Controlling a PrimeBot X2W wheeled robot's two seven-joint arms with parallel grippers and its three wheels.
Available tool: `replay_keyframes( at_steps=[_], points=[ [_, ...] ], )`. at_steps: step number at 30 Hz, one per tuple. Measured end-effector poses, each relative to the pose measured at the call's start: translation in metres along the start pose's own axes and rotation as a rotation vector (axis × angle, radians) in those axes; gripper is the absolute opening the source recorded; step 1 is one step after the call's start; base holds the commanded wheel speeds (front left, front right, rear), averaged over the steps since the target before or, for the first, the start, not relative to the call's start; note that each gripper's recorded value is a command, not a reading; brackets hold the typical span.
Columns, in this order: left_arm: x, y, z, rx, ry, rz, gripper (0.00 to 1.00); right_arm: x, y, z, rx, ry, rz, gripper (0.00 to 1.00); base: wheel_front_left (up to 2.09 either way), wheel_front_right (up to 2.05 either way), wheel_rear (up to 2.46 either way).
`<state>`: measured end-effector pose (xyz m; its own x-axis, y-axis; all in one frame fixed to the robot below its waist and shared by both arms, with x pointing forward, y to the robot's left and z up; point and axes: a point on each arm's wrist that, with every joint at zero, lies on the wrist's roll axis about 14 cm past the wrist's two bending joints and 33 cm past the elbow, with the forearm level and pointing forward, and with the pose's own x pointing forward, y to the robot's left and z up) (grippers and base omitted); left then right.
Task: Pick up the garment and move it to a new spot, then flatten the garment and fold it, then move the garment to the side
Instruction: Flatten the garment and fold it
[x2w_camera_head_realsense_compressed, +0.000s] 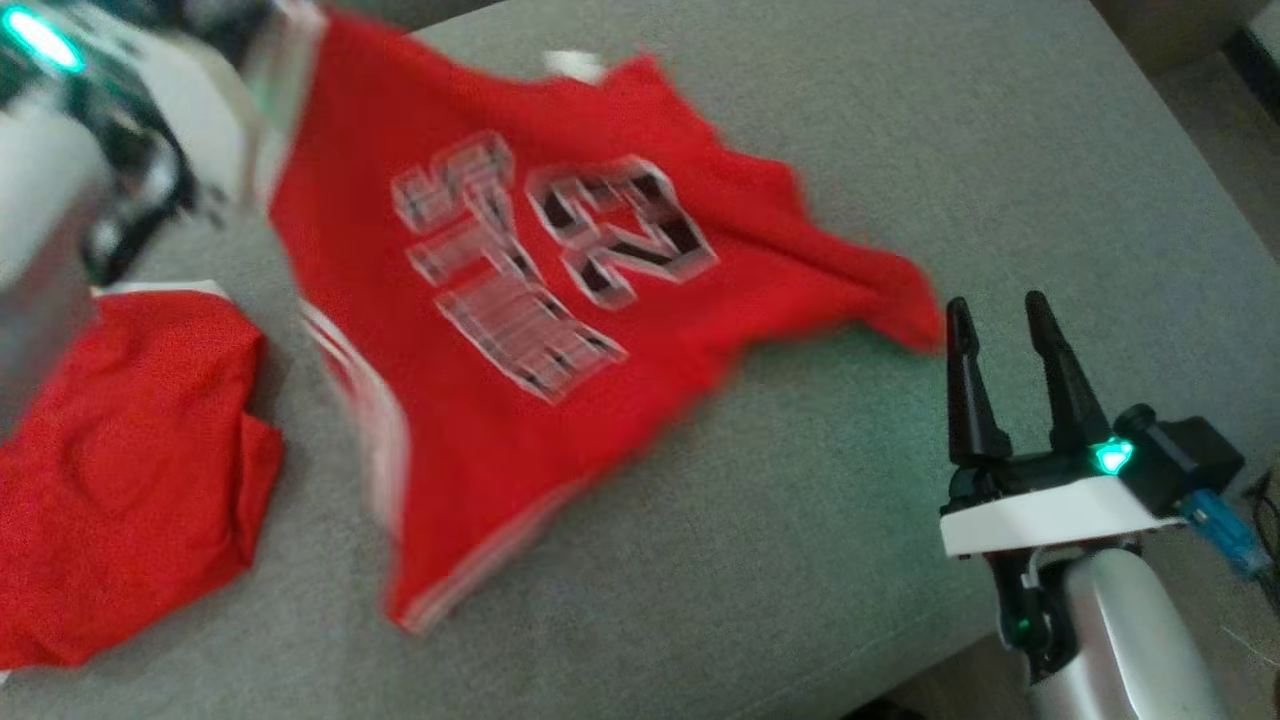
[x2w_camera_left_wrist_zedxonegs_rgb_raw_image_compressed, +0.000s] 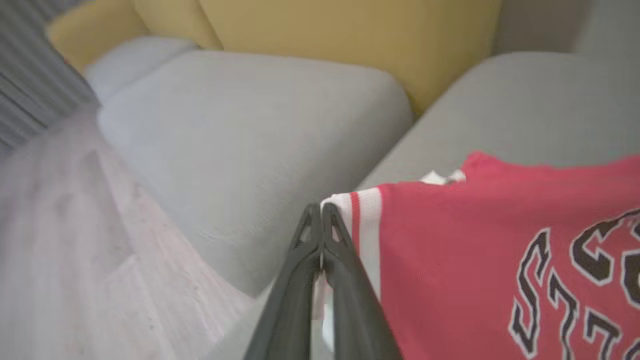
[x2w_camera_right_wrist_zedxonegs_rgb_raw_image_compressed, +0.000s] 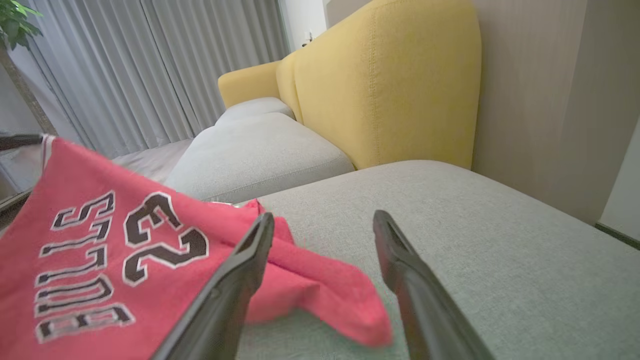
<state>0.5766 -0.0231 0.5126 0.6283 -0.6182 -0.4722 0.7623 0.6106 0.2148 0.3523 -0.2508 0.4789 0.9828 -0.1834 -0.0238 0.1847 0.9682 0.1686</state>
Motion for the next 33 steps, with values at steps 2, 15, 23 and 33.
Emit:
replay_keyframes(
  at_steps=[2,15,23,33],
  points=[
    [0.002,0.026,0.018,0.014,-0.052,0.096,0.00,-0.001,0.002,-0.002,0.004,0.007,0.003,1.00,0.00,0.00,0.00],
    [0.040,0.073,0.047,0.148,-0.213,0.278,1.00,-0.007,0.002,-0.018,0.016,0.064,-0.011,1.00,0.00,0.00,0.00],
    [0.033,0.065,0.063,0.102,-0.353,0.290,1.00,0.003,0.008,-0.019,0.019,0.060,0.013,1.00,0.00,0.00,0.00],
    [-0.013,0.040,0.052,-0.067,-0.443,0.291,1.00,0.024,0.029,-0.005,-0.016,0.000,0.091,1.00,0.00,0.00,0.00]
  ],
)
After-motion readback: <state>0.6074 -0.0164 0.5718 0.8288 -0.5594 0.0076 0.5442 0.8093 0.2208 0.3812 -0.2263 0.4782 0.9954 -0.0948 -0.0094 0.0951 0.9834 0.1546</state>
